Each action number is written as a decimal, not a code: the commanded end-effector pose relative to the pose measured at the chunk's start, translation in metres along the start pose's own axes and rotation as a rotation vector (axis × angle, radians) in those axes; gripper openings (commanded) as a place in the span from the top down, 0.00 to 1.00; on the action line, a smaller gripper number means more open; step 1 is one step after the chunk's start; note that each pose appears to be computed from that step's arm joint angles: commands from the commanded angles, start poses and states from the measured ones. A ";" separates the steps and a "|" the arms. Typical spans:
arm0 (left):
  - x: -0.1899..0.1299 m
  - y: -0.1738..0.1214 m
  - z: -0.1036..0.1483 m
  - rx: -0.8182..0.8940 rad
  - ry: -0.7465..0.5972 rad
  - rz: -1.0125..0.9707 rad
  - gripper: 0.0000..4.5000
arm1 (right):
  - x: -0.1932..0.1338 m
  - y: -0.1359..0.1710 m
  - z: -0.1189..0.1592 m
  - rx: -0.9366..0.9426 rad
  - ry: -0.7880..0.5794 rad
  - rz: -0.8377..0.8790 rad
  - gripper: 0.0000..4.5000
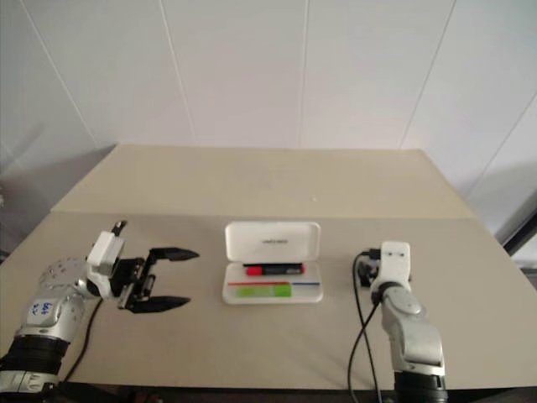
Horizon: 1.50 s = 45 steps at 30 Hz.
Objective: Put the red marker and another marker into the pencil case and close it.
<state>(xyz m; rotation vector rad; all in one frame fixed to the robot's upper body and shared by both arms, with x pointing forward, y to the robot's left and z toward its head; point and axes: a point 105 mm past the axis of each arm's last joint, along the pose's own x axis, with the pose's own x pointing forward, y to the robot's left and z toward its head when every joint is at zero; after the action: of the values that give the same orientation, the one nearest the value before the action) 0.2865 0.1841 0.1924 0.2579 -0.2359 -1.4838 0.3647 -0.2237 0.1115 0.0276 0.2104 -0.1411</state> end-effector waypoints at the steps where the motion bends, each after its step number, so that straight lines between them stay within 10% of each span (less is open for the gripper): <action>1: -0.005 -0.007 0.008 0.028 0.000 -0.062 0.00 | -0.004 0.004 -0.021 0.020 0.079 0.004 0.21; 9: -0.004 -0.006 0.008 0.032 0.000 -0.059 0.00 | -0.003 0.007 -0.010 0.010 0.050 0.046 0.75; 23: -0.004 -0.008 0.006 0.029 -0.016 -0.059 0.00 | -0.029 0.049 0.063 -0.248 -0.135 0.559 0.75; 36: -0.017 -0.011 0.001 0.033 -0.007 -0.006 0.00 | -0.078 0.105 0.055 -0.607 -0.005 1.244 0.75; 45: -0.021 -0.020 0.001 0.032 0.004 0.024 0.00 | -0.066 0.107 0.035 -0.745 0.088 1.374 0.75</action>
<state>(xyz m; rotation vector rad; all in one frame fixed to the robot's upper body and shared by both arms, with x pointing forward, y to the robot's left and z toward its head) 0.2741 0.2005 0.1780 0.2438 -0.2239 -1.4233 0.3222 -0.1103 0.1513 -0.5098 0.3189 1.2885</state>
